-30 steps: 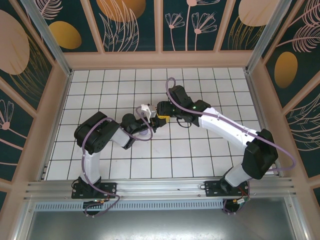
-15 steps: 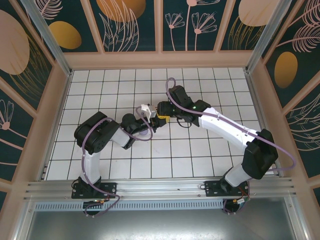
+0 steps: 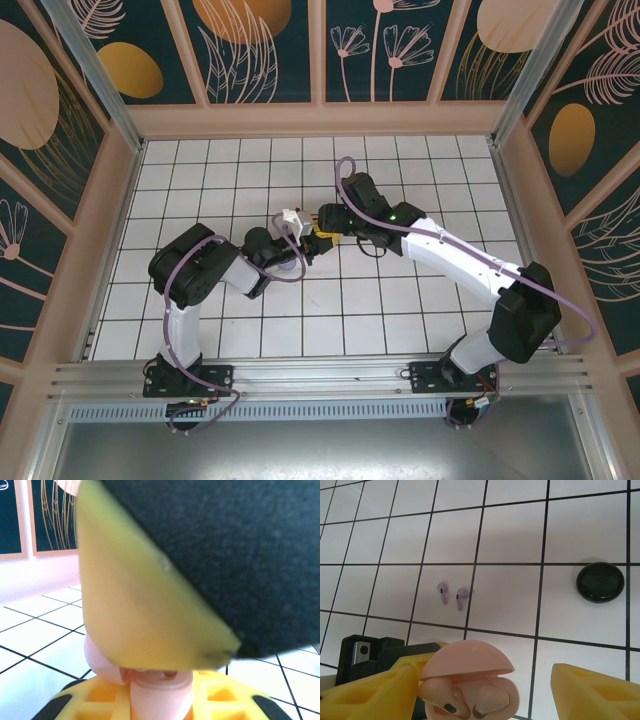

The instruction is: Insert wireless bluetooth earbuds into charging case

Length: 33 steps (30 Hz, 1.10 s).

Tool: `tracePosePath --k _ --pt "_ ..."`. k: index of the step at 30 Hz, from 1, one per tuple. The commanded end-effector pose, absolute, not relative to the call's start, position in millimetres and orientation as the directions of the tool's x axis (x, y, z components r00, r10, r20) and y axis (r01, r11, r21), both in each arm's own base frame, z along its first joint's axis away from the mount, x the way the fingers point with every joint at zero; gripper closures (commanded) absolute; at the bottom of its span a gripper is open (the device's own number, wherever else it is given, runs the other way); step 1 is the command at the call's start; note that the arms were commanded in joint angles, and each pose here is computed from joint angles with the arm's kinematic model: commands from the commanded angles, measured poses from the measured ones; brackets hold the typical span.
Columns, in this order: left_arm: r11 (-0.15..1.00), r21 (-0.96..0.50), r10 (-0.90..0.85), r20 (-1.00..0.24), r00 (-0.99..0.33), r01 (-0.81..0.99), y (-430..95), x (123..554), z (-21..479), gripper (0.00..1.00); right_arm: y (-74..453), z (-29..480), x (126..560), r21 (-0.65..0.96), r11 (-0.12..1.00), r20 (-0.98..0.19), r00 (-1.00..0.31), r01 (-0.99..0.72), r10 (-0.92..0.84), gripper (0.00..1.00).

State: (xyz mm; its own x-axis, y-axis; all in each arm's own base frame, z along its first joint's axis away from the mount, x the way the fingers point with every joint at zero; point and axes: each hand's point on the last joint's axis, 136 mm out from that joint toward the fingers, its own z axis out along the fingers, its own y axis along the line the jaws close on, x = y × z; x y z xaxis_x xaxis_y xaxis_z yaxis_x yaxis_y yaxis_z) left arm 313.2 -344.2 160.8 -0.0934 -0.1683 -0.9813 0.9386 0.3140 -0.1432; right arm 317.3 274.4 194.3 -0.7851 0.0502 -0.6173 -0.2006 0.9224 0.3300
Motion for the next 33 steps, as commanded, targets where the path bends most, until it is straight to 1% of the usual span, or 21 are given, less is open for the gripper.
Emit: tracePosePath --k 1,4,10,18,22,28,31,32,33 --pt "0.291 0.007 -0.313 -0.944 0.102 0.957 -338.3 301.7 220.1 1.0 266.5 198.9 311.4 0.336 0.922 -0.614 -0.787 -0.191 0.061 0.29" --pt "0.292 0.006 -0.314 -0.944 0.102 0.956 -338.2 302.0 220.6 1.0 270.2 204.6 311.6 0.357 0.911 -0.619 -0.782 -0.204 0.067 0.29" --pt "0.294 0.006 -0.312 -0.944 0.102 0.956 -338.0 302.4 220.3 1.0 267.4 202.5 310.1 0.347 0.918 -0.61 -0.79 -0.194 0.064 0.29" --pt "0.298 0.01 -0.311 -0.944 0.107 0.955 -337.9 302.4 220.5 1.0 259.8 196.6 296.1 0.371 0.911 -0.584 -0.808 -0.18 0.078 0.3" --pt "0.294 0.01 -0.311 -0.944 0.105 0.956 -338.4 302.2 220.6 1.0 262.1 213.4 293.4 0.418 0.885 -0.606 -0.789 -0.205 0.104 0.29" --pt "0.29 0.012 -0.31 -0.945 0.106 0.957 -338.8 301.6 220.0 1.0 262.8 243.8 303.4 0.456 0.86 -0.651 -0.745 -0.228 0.148 0.29" --pt "0.288 0.013 -0.309 -0.945 0.106 0.957 -338.5 300.7 219.9 1.0 257.0 250.7 314.7 0.469 0.856 -0.651 -0.74 -0.217 0.169 0.32" --pt "0.288 0.014 -0.309 -0.945 0.107 0.958 -338.5 300.4 220.1 1.0 255.4 253.1 318.6 0.473 0.854 -0.652 -0.738 -0.215 0.175 0.35" --pt "0.288 0.012 -0.307 -0.946 0.104 0.958 -338.7 300.8 219.2 1.0 253.8 255.7 323.9 0.474 0.854 -0.654 -0.735 -0.214 0.179 0.42"
